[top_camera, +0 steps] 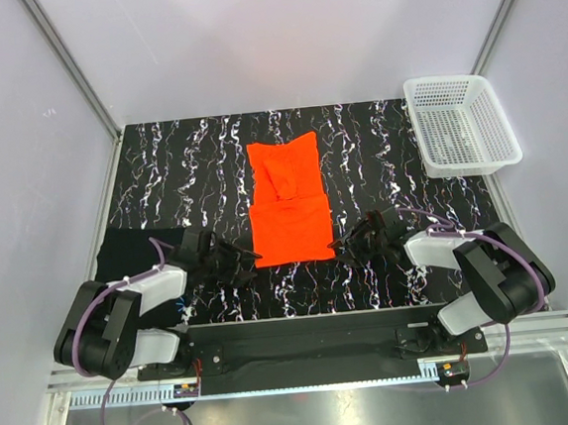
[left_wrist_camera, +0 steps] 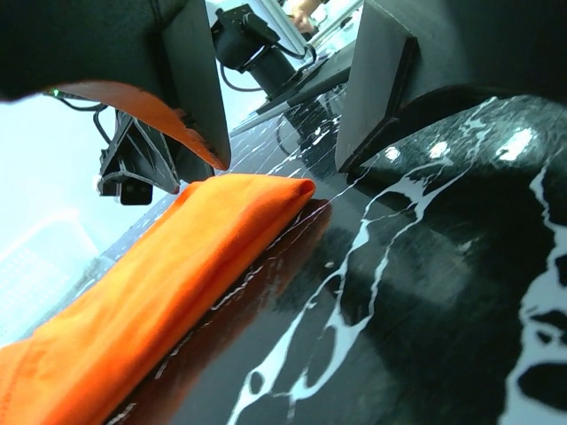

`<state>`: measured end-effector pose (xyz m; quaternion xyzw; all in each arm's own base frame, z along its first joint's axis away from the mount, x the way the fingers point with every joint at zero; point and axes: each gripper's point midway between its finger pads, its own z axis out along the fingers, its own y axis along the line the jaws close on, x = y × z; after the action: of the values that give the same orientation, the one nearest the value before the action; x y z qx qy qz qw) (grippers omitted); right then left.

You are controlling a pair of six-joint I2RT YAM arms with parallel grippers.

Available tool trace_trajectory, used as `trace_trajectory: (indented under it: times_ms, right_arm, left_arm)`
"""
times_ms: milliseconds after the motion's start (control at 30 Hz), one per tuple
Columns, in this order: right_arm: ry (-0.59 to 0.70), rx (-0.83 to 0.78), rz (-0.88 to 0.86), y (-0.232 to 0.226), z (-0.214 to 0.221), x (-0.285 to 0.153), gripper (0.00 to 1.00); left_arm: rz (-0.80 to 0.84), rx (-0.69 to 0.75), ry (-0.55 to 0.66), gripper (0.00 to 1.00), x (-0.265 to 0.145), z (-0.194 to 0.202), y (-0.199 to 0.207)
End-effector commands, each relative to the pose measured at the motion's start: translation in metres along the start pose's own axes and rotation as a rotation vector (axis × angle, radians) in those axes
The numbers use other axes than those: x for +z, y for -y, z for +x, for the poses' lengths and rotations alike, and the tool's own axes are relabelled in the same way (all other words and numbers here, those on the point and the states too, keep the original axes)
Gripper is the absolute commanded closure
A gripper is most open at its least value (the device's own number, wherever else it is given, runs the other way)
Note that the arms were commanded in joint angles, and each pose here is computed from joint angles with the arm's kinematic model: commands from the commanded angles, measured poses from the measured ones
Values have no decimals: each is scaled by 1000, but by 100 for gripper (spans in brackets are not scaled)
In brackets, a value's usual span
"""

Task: Fold and stack the t-shirts
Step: Fold the tshirt

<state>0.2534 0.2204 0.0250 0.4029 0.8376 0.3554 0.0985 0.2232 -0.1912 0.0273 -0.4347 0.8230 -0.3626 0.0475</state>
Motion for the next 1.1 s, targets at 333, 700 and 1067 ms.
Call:
trace_trajectory:
  times_ms: [333,700,1067]
  right_arm:
    - [10,-18,16,3,-2,11,59]
    - [-45,-61,36,12,15,-10,100]
    - [-78,-124,69,29,64,-59,100]
  left_arm:
    - [-111,-34,107,62,17,-23,-18]
    - [-73,41,106,100,1,-13,-22]
    - [18,123,108,100,-42,31,-25]
